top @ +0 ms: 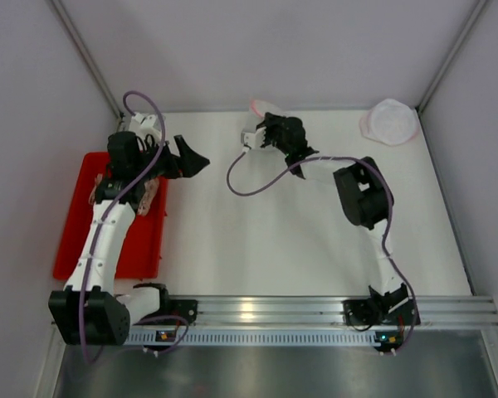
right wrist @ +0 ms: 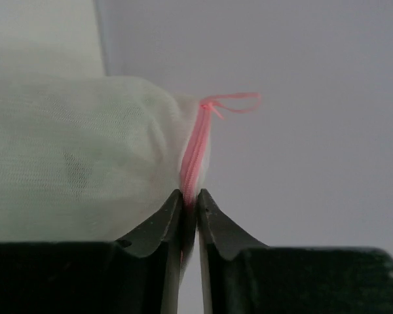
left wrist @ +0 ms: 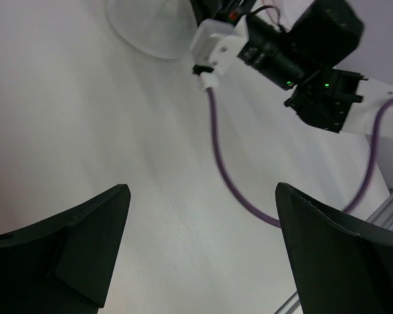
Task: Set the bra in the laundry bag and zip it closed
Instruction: Place the laundry bag at the center of the board.
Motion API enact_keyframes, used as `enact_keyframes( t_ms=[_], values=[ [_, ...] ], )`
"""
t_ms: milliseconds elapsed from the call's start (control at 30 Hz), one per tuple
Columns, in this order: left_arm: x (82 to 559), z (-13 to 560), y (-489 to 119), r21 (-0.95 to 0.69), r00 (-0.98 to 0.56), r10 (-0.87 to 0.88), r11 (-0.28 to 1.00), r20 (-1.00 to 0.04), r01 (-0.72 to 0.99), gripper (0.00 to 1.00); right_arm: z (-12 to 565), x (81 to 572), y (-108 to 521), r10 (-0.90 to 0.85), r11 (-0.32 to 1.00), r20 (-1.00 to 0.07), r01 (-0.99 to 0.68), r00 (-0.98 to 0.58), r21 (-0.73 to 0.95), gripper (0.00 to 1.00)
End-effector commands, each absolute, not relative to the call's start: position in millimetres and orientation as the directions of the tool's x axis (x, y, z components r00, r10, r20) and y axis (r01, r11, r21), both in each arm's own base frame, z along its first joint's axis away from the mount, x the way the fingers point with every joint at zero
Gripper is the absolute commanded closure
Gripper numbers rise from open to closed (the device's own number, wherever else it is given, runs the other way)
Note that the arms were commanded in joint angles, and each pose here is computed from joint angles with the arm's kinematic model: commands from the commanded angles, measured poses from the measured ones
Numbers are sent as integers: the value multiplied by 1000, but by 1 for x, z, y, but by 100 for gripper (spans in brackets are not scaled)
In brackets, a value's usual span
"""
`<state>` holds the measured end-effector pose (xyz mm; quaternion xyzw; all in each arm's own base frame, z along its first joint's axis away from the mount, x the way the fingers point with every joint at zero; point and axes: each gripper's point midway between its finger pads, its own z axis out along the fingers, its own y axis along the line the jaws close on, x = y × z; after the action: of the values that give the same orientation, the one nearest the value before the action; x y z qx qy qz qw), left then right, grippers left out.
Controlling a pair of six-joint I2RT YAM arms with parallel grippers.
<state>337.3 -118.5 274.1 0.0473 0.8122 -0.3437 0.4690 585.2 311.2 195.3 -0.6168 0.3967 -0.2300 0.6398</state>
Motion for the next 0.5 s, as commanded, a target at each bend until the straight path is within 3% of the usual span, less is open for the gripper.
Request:
enact_keyframes(
  t_ms=[0,67,167,200,233,267,333,467],
  values=[
    [325,272,-110,-468,-515,-232,792,-825,392,2,167,586,341,-796,25,-80,-101,599,-995,82],
    [315,277,-109,-430,-490,-199,799,-848,421,2,154,581,350,-799,49,-127,-147,588,-988,70],
    [312,279,-102,-427,-491,-217,826,-843,368,2,165,570,354,-794,106,-208,-207,571,-972,42],
    [312,281,-103,-432,-496,-219,823,-840,369,2,171,567,352,-793,119,-221,-212,568,-970,24],
    [311,280,-106,-458,-527,-223,809,-820,370,2,185,560,349,-788,151,-252,-221,562,-964,14],
    [311,280,-109,-469,-540,-223,800,-811,374,2,194,556,347,-785,160,-264,-229,560,-960,14],
    [309,279,-116,-512,-574,-236,768,-784,383,2,228,545,337,-767,224,-322,-239,555,-945,2],
    [311,279,-119,-552,-601,-263,750,-755,366,2,267,520,321,-728,291,-439,-344,526,-893,1]
  ],
)
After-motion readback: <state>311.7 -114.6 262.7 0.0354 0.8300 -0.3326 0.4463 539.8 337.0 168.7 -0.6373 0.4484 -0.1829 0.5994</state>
